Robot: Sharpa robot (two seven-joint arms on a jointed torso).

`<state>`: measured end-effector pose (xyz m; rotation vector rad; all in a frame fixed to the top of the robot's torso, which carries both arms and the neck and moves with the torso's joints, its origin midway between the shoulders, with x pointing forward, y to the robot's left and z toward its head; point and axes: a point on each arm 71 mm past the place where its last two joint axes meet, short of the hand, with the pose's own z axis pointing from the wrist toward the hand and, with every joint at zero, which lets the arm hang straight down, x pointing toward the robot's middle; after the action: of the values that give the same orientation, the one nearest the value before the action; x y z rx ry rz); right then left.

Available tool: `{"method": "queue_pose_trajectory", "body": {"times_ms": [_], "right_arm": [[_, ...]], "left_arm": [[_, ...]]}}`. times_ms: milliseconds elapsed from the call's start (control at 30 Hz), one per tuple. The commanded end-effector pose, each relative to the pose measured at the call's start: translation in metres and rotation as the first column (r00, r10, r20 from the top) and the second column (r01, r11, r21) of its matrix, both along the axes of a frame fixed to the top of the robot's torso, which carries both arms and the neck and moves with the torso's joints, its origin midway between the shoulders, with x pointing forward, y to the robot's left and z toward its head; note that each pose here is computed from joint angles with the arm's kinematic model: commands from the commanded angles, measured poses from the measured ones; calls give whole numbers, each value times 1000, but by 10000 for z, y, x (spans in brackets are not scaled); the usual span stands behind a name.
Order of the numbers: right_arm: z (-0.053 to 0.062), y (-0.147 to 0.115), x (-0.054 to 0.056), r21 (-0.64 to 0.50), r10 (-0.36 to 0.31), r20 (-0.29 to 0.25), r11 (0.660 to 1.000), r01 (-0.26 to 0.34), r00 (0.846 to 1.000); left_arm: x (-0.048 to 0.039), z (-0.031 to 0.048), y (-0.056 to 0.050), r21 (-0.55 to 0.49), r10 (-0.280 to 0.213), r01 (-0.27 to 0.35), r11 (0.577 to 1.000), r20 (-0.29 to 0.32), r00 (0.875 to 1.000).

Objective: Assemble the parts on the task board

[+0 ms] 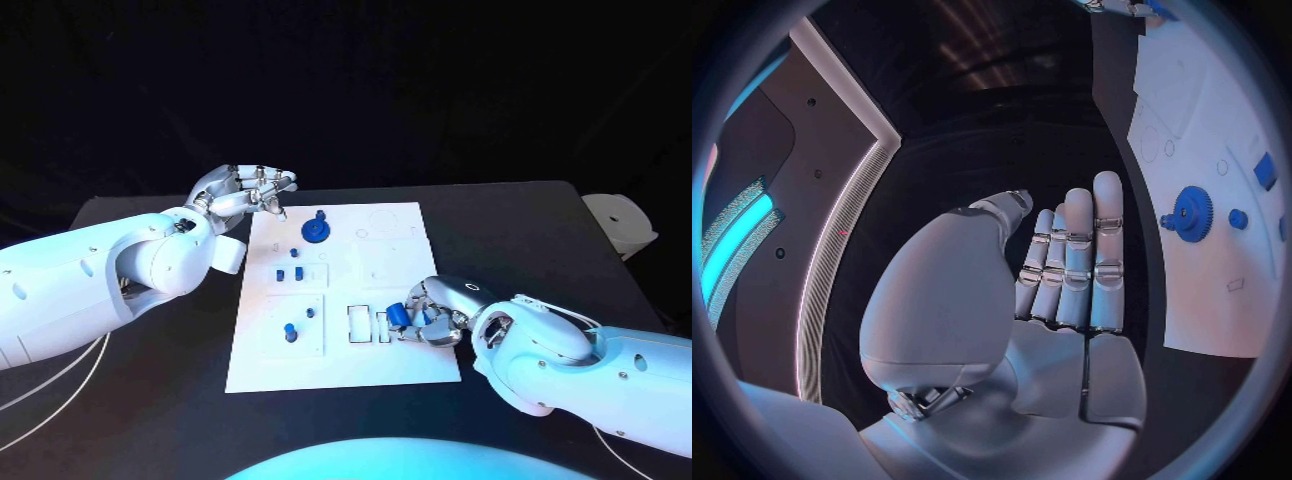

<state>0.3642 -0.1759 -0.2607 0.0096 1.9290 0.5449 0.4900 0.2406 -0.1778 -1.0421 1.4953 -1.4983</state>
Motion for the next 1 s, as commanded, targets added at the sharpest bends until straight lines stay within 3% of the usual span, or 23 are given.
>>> {"method": "queue_pose_trajectory", "body": {"times_ms": [33,233,467,767,1000], "right_arm": [[-75,3,-32,-53,10,-24,999,-12,1000],[-73,-16,-24,-54,0,-6,999,0,1000],[20,-56,-59,19,-50,29,999,49,998],[229,-45,-78,149,-111,3,983,109,994],[272,45,-86,192,-101,-31,976,105,994]], "left_arm": [[-10,6,-29,-19,-23,23,1000,-7,1000],[-11,6,-28,-19,-24,24,1000,-8,1000],[-11,5,-21,-19,-24,23,1000,-9,1000],[-10,4,-23,-19,-24,24,1000,-10,1000],[-11,5,-32,-19,-26,26,999,-10,1000]]}}
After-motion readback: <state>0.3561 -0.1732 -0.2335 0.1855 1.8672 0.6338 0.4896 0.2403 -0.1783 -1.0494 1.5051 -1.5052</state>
